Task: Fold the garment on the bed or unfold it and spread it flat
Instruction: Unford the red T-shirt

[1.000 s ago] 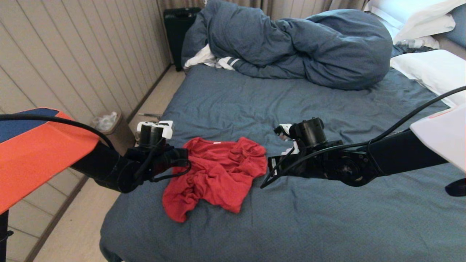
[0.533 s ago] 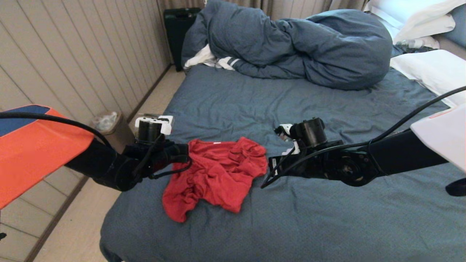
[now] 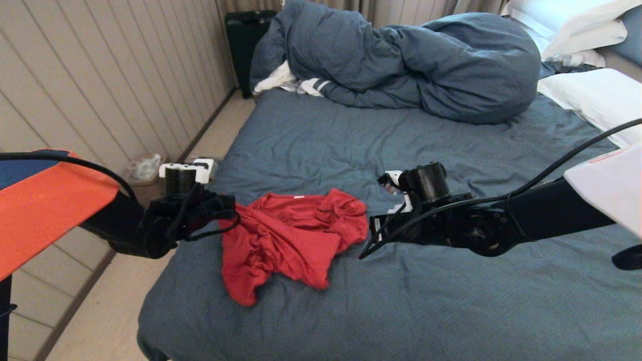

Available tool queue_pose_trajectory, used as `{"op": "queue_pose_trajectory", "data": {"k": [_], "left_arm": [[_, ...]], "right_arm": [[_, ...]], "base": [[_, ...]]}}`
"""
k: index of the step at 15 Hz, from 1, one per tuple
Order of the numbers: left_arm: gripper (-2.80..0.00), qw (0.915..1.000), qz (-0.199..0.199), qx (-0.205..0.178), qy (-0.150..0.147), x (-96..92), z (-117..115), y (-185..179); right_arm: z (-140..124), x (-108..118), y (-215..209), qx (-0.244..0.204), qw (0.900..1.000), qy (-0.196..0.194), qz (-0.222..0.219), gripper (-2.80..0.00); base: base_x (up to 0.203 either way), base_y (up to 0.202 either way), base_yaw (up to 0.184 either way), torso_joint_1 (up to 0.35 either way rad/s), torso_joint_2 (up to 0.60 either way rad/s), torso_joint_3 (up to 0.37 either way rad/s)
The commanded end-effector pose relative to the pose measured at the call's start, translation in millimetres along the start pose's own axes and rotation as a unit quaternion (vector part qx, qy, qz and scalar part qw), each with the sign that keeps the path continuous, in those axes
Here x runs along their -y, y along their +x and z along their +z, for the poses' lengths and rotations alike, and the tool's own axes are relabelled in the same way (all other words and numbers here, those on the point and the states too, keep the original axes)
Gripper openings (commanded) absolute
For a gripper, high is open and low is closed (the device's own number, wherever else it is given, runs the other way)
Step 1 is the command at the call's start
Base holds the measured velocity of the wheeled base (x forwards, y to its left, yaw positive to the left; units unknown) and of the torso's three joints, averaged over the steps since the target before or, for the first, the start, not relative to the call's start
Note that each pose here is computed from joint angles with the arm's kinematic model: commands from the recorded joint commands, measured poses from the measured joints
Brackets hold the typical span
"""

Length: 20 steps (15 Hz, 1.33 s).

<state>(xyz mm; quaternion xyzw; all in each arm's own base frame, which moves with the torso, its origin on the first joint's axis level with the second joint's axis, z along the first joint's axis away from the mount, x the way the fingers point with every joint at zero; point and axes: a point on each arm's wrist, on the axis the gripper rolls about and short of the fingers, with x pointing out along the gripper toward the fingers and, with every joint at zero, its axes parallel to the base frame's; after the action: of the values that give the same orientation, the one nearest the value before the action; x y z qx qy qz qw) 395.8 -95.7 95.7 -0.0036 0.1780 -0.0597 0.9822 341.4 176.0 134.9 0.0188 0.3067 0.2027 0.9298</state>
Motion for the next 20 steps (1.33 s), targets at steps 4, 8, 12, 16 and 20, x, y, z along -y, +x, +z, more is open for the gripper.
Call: {"op": "queue_pose_trajectory", "data": {"k": [4,8,12,16,20], "left_arm": [[-2.8,0.9998,-0.015,0.012,0.003,10.2,9.2,-25.5],[-2.8,0.9976,-0.063,0.021,0.018,40.1,15.9,-71.8],[-2.8,0.9957,-0.088,0.008,0.031,49.7,4.1,-112.4],[-2.8,0.9943,-0.1,0.022,0.031,46.3,7.7,-149.8],[-2.8,0.9914,-0.124,0.016,0.04,46.1,-4.3,-185.8]], "right_arm": [[6.1,-4.4,5.0,0.008,1.0,0.0,0.006,-2.8],[15.1,-14.3,9.8,0.013,1.0,-0.004,0.013,-2.8],[17.0,-26.3,10.4,0.003,1.0,-0.009,0.023,-2.8],[24.8,-34.3,29.5,-0.02,0.999,0.023,0.023,-2.8],[32.8,-50.3,53.3,-0.037,0.998,0.043,0.028,-2.8]], "base": [[0.0,0.0,0.0,0.0,0.0,0.0],[0.0,0.0,0.0,0.0,0.0,0.0],[0.0,0.0,0.0,0.0,0.0,0.0],[0.0,0.0,0.0,0.0,0.0,0.0],[0.0,0.0,0.0,0.0,0.0,0.0]]}}
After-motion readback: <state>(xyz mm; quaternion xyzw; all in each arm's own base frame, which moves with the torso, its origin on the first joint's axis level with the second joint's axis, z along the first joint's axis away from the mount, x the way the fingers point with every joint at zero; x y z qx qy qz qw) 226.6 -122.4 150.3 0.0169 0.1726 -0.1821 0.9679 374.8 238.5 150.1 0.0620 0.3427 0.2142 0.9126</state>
